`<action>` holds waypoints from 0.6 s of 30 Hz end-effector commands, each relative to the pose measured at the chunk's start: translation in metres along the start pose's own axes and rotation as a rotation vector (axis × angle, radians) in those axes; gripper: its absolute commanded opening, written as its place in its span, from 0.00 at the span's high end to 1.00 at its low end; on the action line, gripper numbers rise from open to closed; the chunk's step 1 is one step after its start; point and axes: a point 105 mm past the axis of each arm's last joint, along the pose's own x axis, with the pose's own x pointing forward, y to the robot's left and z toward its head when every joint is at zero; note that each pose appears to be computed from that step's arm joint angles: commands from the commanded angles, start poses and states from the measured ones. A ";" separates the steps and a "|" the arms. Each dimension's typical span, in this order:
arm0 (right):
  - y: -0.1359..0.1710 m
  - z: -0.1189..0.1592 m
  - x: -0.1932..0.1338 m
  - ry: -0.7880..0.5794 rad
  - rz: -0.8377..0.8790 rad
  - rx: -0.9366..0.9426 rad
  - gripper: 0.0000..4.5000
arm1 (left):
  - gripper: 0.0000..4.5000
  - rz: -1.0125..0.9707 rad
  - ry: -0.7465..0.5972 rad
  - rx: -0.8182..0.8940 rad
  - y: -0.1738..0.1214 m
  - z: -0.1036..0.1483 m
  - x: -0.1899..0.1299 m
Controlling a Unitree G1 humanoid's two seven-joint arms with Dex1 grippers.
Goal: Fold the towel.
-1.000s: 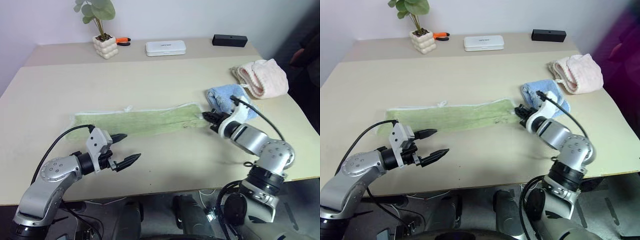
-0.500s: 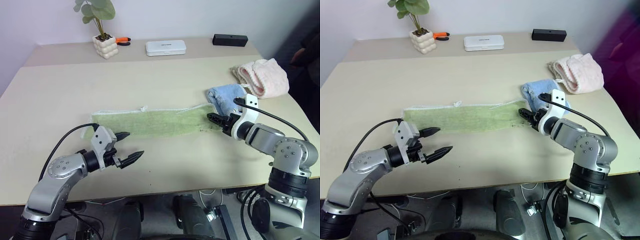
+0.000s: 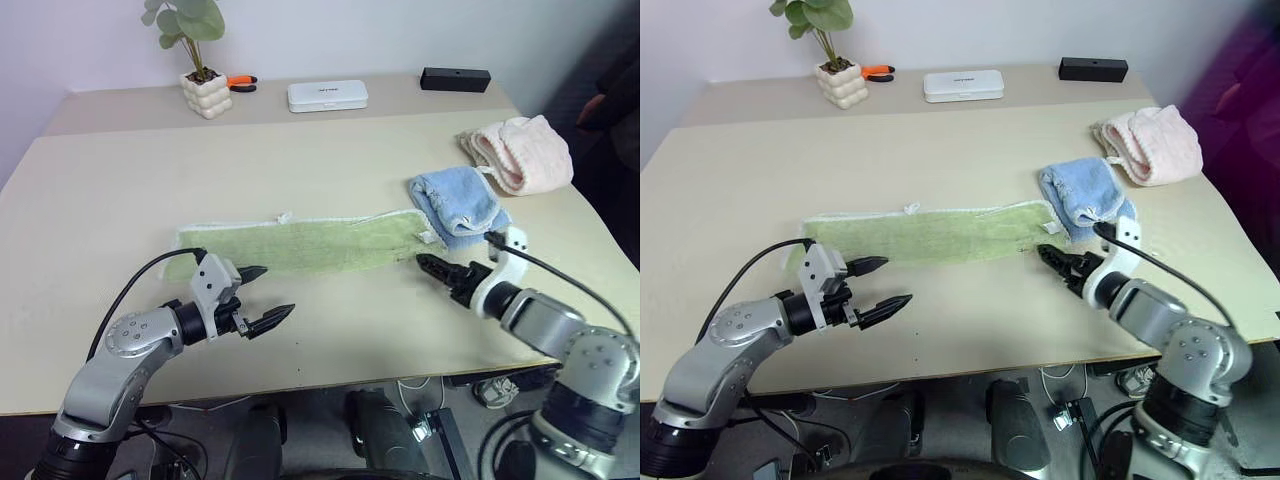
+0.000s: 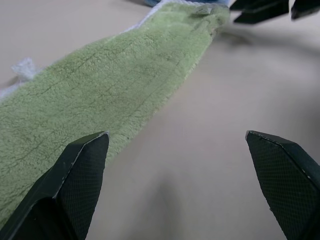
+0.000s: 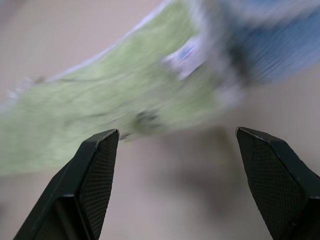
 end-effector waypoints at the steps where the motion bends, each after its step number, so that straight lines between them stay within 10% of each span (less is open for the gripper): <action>1: 0.015 0.007 0.010 -0.054 0.008 0.064 0.16 | 0.00 -0.012 -0.031 0.021 -0.002 0.011 0.003; 8: -0.012 0.019 0.031 -0.131 -0.177 0.167 0.16 | 0.00 -0.007 -0.037 0.023 -0.005 0.012 0.004; 15: -0.015 0.025 0.024 -0.189 -0.214 0.119 0.90 | 0.00 0.001 -0.042 0.017 -0.008 0.012 0.004; 18: -0.009 0.035 0.018 -0.223 -0.207 0.049 0.99 | 0.00 0.000 -0.044 0.012 -0.009 0.012 0.005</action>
